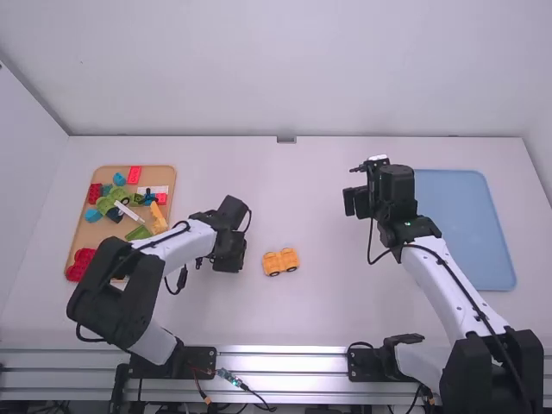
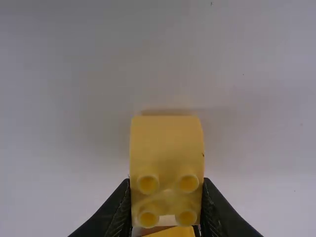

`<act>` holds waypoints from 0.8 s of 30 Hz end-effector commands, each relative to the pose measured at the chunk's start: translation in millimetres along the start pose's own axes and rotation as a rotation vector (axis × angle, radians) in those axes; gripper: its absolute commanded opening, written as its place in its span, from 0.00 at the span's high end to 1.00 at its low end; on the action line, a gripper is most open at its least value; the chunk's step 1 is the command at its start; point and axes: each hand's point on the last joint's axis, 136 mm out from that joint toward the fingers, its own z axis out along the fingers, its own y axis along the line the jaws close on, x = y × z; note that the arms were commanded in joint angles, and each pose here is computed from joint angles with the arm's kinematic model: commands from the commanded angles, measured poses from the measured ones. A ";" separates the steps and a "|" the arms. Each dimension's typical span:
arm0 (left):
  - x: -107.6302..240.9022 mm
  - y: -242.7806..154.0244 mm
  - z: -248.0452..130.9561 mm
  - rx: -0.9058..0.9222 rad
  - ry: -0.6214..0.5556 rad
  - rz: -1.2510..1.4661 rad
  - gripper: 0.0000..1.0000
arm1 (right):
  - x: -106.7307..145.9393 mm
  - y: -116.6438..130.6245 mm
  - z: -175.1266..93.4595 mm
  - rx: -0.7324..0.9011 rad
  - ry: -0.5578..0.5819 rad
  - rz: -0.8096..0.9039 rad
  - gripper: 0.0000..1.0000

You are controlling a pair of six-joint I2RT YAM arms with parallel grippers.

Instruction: Assemble lego blocks to make yellow taxi

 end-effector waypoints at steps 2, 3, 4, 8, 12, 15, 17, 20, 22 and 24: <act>-0.8 7.5 4.1 -0.029 0.008 -0.014 0.51 | -7.1 -0.9 -1.4 0.001 -0.012 0.005 0.01; -1.1 7.5 4.2 -0.028 0.006 -0.013 0.51 | -7.1 -0.8 -1.4 0.000 -0.012 0.005 0.01; -1.0 7.5 4.2 -0.029 0.006 -0.013 0.51 | -7.0 -0.8 -1.4 0.000 -0.012 0.005 0.01; -0.2 6.8 4.2 -0.026 0.011 -0.013 0.11 | -7.0 -0.8 -1.4 0.000 -0.012 0.005 0.01; 1.7 3.3 4.1 -0.012 0.020 -0.010 0.01 | -7.0 -0.8 -1.4 0.000 -0.012 0.005 0.01; 4.1 1.2 1.5 -0.001 0.033 0.050 0.01 | -7.0 -0.8 -1.4 0.000 -0.012 0.005 0.01; 8.0 -6.0 -6.8 0.029 0.058 0.144 0.01 | -7.2 -0.5 -1.4 -0.001 -0.012 0.004 0.01; 11.8 -18.0 -22.5 0.078 0.071 0.325 0.01 | -7.2 0.0 -1.5 -0.003 -0.013 0.005 0.01; 16.1 -33.9 -38.5 0.150 0.065 0.521 0.01 | -7.8 4.9 -1.5 -0.032 -0.016 -0.001 0.01; 20.9 -42.9 -50.5 0.199 0.055 0.657 0.01 | -8.4 11.1 -1.9 -0.067 -0.020 -0.020 0.01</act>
